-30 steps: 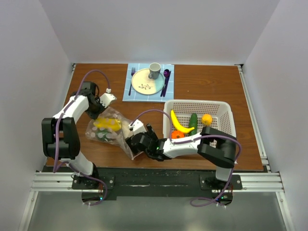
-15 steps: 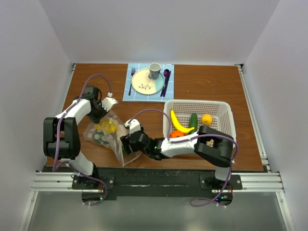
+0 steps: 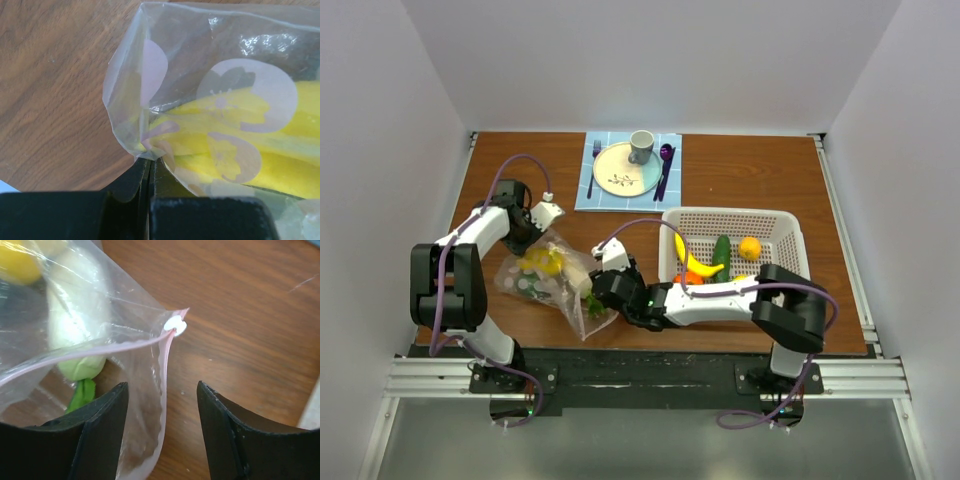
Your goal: Open the zip-top bag and remove the fake food
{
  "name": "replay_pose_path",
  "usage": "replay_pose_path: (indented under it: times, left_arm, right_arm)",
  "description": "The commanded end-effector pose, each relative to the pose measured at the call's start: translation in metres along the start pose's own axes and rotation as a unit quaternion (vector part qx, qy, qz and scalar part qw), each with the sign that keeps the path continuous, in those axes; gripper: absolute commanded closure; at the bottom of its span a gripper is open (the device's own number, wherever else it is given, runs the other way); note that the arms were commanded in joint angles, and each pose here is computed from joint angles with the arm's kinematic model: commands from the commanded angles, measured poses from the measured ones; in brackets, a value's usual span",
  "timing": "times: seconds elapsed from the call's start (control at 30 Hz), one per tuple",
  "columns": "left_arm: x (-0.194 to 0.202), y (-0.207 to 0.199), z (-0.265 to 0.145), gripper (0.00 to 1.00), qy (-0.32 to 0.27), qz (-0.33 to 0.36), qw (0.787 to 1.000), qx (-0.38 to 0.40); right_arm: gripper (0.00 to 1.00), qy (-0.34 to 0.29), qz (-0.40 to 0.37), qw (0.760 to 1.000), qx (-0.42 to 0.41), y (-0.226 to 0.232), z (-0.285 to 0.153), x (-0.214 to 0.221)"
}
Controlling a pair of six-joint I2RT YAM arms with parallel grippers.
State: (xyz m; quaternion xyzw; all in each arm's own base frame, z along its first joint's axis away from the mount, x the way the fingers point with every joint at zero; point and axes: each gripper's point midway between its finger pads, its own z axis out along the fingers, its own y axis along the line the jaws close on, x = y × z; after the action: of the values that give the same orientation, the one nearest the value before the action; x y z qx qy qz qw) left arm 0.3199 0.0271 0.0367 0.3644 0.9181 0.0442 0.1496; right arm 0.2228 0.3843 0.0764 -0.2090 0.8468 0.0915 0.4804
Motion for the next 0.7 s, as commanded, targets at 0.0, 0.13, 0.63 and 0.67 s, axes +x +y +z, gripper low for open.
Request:
replay_pose_path:
  times: [0.0, 0.13, 0.63, 0.67]
  left_arm:
    - [-0.006, 0.006, -0.002, 1.00, -0.007, -0.007, 1.000, -0.012]
    - [-0.006, 0.006, -0.003, 1.00, -0.005, -0.011, 1.000, -0.014]
    - [-0.006, 0.009, -0.010, 1.00, -0.007, -0.012, 1.000, -0.023]
    - [-0.007, 0.009, -0.012, 1.00, -0.008, -0.011, 1.000, -0.023]
  right_arm:
    - [0.37, -0.064, -0.012, 0.998, 0.014, -0.001, -0.039, -0.040]
    - [0.34, -0.085, -0.034, 0.996, -0.019, 0.023, -0.064, -0.052]
    - [0.31, -0.045, -0.037, 0.990, -0.131, 0.081, -0.032, -0.007]
    - [0.24, -0.041, -0.028, 0.989, -0.137, 0.084, -0.028, -0.008]
